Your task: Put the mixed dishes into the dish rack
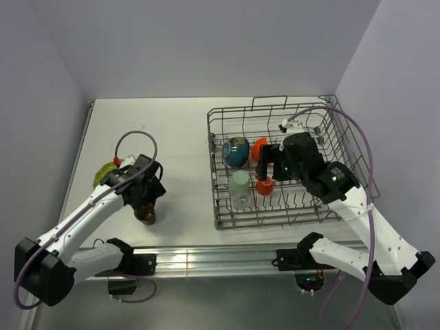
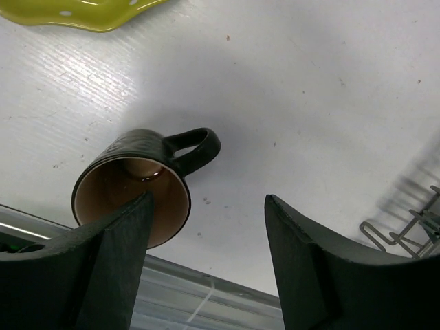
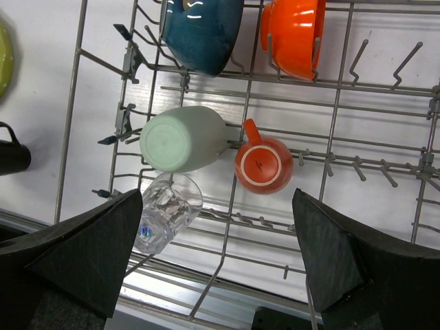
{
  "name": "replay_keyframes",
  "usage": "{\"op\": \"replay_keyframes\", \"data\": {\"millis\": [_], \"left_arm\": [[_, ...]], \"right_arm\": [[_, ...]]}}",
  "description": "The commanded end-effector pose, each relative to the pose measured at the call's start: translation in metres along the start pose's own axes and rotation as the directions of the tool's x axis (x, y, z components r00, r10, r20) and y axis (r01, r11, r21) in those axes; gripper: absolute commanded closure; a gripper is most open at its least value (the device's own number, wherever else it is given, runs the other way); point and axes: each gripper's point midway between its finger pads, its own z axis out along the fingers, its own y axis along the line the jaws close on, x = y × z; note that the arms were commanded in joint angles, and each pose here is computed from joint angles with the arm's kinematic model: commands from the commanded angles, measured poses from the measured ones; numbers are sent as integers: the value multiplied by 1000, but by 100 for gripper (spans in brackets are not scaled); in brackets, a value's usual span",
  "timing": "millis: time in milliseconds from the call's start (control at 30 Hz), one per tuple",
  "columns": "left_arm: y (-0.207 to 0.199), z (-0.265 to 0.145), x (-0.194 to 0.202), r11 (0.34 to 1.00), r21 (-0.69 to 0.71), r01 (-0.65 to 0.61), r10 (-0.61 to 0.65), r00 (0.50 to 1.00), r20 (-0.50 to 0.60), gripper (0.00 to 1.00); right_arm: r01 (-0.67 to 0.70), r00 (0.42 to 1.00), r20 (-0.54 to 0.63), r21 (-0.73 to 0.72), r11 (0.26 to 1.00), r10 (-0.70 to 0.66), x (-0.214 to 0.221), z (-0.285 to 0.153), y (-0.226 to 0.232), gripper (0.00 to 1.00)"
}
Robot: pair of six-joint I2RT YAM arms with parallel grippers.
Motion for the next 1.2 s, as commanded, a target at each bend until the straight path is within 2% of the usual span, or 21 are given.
{"op": "replay_keyframes", "data": {"millis": [0, 133, 267, 400, 600, 633, 667, 767, 867, 967, 1000, 1067, 1167], "left_arm": [[-11, 7, -4, 998, 38, -45, 45, 999, 2, 30], [-14, 19, 1, 998, 28, -61, 61, 998, -22, 33], [-15, 29, 11, 996, 34, -80, 82, 995, -63, 45], [-7, 41, 22, 996, 9, -90, 90, 991, -95, 47], [-14, 40, 30, 995, 43, -88, 93, 986, -140, 60], [-12, 41, 30, 994, 36, -99, 103, 985, -141, 64], [-12, 41, 30, 994, 36, -103, 107, 984, -144, 75], [-20, 35, 27, 992, 62, -107, 116, 982, -150, 100], [-34, 13, 7, 989, 90, -116, 126, 987, -104, 100], [-63, -34, -21, 971, 216, -103, 115, 992, -42, 100], [-81, -63, -37, 950, 298, -95, 98, 995, 3, 100], [-92, -93, -46, 924, 371, -97, 97, 995, 17, 100], [-121, -164, -65, 809, 580, -98, 70, 995, 70, 100]], "right_arm": [[-3, 998, 56, -40, 999, 5, -14, -17, 6, 3], [-5, 997, 72, -49, 999, 9, -17, -24, 6, 3], [-6, 996, 83, -47, 999, 10, -18, -30, 4, 3], [-6, 996, 92, -36, 999, 10, -18, -36, 0, 3], [-11, 994, 106, -36, 999, 14, -21, -45, -2, 3], [-11, 994, 110, -41, 999, 16, -21, -47, -1, 3], [-12, 993, 115, -48, 999, 18, -22, -48, 0, 3], [-16, 992, 122, -81, 997, 26, -24, -54, 5, 3], [-12, 994, 105, -138, 990, 26, -24, -58, 15, 3], [6, 997, 75, -246, 969, 13, -22, -62, 36, 3], [6, 999, 52, -329, 944, 12, -19, -65, 52, 2], [2, 999, 38, -409, 912, 14, -18, -70, 67, 3], [1, 1000, 19, -556, 831, 12, -18, -77, 95, 3]]}}
